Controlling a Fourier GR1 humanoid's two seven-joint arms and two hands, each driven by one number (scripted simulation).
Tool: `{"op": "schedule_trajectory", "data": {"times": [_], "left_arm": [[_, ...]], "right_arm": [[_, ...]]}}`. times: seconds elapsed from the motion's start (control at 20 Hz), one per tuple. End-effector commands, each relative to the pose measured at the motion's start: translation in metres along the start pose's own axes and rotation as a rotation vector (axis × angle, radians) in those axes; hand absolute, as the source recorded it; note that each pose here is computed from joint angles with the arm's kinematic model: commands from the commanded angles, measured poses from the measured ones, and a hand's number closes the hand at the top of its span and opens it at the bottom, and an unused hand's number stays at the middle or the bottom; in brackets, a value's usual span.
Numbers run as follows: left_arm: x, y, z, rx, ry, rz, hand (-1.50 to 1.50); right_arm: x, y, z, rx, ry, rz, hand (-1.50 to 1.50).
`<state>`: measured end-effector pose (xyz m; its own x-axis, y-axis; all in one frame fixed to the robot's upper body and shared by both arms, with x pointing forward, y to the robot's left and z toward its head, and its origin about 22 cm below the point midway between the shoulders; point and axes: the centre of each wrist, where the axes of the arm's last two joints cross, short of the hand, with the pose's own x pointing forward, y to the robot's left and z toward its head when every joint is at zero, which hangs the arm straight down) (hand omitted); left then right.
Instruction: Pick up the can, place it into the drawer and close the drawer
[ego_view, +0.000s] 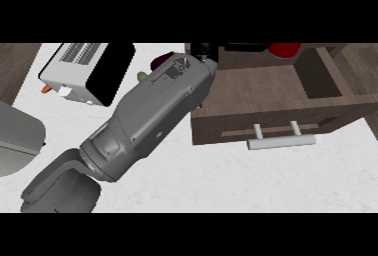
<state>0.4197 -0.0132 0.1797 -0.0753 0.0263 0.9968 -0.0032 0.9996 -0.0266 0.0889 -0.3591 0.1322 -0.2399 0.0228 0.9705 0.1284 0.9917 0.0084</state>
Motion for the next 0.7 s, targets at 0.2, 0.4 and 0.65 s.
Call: {"op": "schedule_trajectory", "data": {"times": [0.2,0.4,0.65], "left_arm": [[-0.003,-0.006,0.004,0.066,-0.007,-0.031,-1.5],[-0.011,0.0,0.0,0.098,-0.016,-0.052,-1.5],[-0.008,0.0,-0.001,0.091,-0.007,-0.003,-1.5]], "right_arm": [[-0.001,0.009,0.0,0.002,-0.002,-0.013,-1.5],[0.003,0.009,-0.005,0.013,-0.001,0.002,-1.5],[0.009,0.006,-0.004,0.028,-0.022,-0.005,-1.5]]}}
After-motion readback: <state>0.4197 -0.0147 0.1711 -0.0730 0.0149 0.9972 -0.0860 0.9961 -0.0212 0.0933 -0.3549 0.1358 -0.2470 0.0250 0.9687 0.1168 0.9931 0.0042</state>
